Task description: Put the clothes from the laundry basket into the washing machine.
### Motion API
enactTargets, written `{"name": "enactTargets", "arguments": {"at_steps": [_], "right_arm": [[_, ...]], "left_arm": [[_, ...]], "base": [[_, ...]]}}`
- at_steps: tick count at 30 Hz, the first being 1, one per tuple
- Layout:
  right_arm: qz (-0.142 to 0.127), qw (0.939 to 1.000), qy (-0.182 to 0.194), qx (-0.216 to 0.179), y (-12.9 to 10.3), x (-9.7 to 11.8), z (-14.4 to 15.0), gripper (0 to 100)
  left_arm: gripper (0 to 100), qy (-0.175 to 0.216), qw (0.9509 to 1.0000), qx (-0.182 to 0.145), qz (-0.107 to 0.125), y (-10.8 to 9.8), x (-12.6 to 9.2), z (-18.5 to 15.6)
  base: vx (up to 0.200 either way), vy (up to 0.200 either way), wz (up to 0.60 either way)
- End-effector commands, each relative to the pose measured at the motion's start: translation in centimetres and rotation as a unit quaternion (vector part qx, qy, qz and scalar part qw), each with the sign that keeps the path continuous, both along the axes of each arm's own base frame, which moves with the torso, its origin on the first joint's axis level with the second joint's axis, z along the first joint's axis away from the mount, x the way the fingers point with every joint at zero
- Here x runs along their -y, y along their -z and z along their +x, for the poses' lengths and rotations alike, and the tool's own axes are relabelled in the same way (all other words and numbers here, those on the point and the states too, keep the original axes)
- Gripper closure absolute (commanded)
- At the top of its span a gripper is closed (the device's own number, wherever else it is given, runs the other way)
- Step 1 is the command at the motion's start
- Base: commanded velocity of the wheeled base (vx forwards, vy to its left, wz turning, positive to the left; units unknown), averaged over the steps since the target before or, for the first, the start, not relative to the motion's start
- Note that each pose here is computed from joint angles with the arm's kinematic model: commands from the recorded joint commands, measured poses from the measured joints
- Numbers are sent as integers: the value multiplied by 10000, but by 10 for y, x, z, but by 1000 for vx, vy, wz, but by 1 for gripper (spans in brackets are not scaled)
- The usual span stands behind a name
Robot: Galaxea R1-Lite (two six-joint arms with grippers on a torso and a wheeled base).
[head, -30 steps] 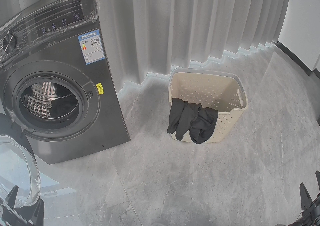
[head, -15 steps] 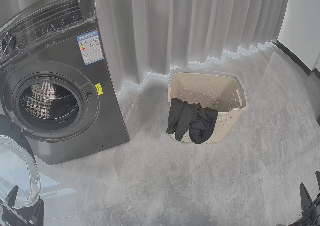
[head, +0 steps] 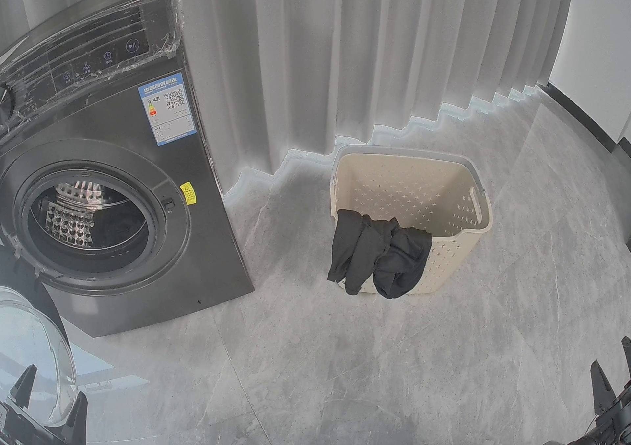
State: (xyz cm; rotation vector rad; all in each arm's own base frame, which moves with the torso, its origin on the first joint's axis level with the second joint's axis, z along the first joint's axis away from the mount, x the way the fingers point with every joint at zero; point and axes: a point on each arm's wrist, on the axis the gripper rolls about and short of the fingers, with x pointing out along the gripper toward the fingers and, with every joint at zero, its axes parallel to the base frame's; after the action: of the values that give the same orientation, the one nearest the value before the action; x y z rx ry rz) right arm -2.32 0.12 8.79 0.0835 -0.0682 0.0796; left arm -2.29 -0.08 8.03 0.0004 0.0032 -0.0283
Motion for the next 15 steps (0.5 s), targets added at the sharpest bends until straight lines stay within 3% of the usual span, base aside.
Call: {"name": "enactTargets", "arguments": {"at_steps": [1, 7, 15], "right_arm": [[1, 10000, -8, -12, 5, 0, 0, 0], [-2, 10000, -54, -12, 5, 0, 0, 0], [6, 10000, -47, -13, 5, 0, 0, 0]], "left_arm": [[0, 4, 10000, -7, -2, 5, 0, 0], [0, 4, 10000, -7, -2, 5, 0, 0], [0, -3, 10000, -7, -2, 5, 0, 0]], "base": [[0, 0, 0], [0, 0, -600], [0, 0, 0]]}}
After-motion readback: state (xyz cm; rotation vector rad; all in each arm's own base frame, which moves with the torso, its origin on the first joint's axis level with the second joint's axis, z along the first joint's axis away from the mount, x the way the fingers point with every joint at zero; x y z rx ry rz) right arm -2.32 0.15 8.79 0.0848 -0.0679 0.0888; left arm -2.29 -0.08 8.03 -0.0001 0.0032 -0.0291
